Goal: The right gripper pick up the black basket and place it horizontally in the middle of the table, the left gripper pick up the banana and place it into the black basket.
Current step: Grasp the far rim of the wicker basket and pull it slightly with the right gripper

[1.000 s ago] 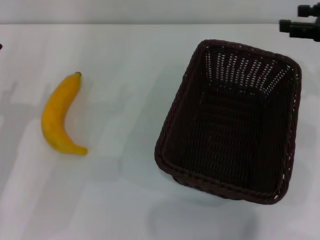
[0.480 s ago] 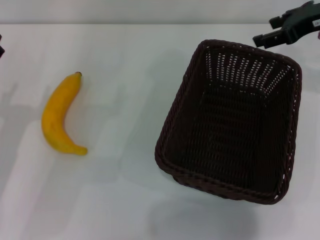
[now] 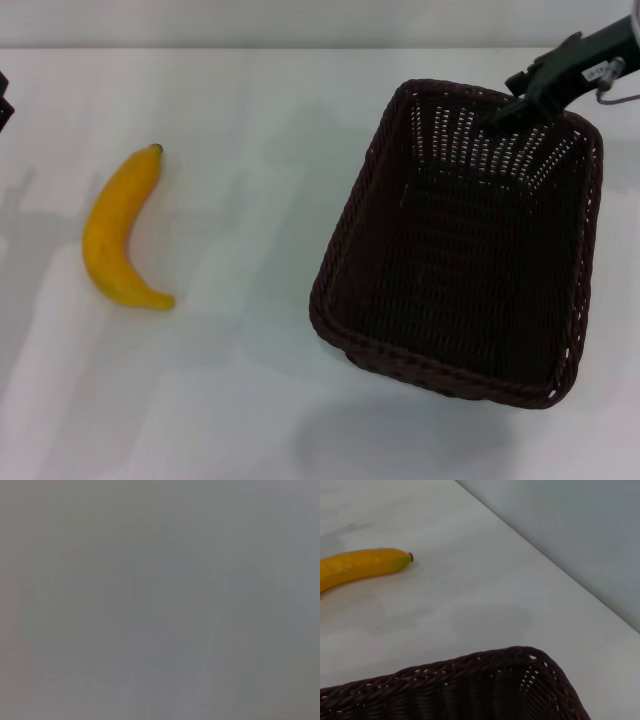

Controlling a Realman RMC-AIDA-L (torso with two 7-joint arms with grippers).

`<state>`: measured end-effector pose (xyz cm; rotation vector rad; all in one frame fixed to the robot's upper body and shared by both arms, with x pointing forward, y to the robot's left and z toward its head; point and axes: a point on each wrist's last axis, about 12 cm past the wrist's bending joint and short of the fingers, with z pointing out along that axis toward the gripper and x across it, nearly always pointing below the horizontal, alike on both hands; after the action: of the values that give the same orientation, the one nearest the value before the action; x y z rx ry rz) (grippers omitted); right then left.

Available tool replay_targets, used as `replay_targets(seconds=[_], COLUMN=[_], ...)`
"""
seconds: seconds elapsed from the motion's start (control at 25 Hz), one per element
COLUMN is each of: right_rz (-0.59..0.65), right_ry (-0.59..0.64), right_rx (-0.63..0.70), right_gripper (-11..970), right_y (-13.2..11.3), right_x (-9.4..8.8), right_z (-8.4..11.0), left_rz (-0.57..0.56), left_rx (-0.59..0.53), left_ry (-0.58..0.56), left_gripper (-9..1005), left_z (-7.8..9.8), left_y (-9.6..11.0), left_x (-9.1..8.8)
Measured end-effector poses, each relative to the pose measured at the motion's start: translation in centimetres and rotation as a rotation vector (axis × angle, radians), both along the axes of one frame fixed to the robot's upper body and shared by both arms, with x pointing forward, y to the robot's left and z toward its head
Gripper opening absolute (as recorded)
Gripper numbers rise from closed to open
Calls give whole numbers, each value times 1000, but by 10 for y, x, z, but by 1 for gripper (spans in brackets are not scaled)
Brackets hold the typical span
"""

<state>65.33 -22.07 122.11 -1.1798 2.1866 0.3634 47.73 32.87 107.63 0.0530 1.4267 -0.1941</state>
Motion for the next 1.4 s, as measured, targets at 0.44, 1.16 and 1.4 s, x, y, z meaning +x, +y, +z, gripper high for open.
replay_targets(seconds=[0.44, 1.16, 1.4], right_rz=[-11, -46, -57], right_ry=[-60, -55, -42], right_rx=[-6, -34, -69], right_gripper=[669, 664, 663], right_y=[12, 17, 15], right_x=[13, 19, 20], right_z=[3, -17, -23], left_rz=[2, 1, 2], left_rx=[0, -5, -6], left_ry=[3, 5, 3], left_gripper=[878, 878, 878], left_z=[-1, -5, -5], left_y=[0, 1, 1], left_x=[-1, -5, -4])
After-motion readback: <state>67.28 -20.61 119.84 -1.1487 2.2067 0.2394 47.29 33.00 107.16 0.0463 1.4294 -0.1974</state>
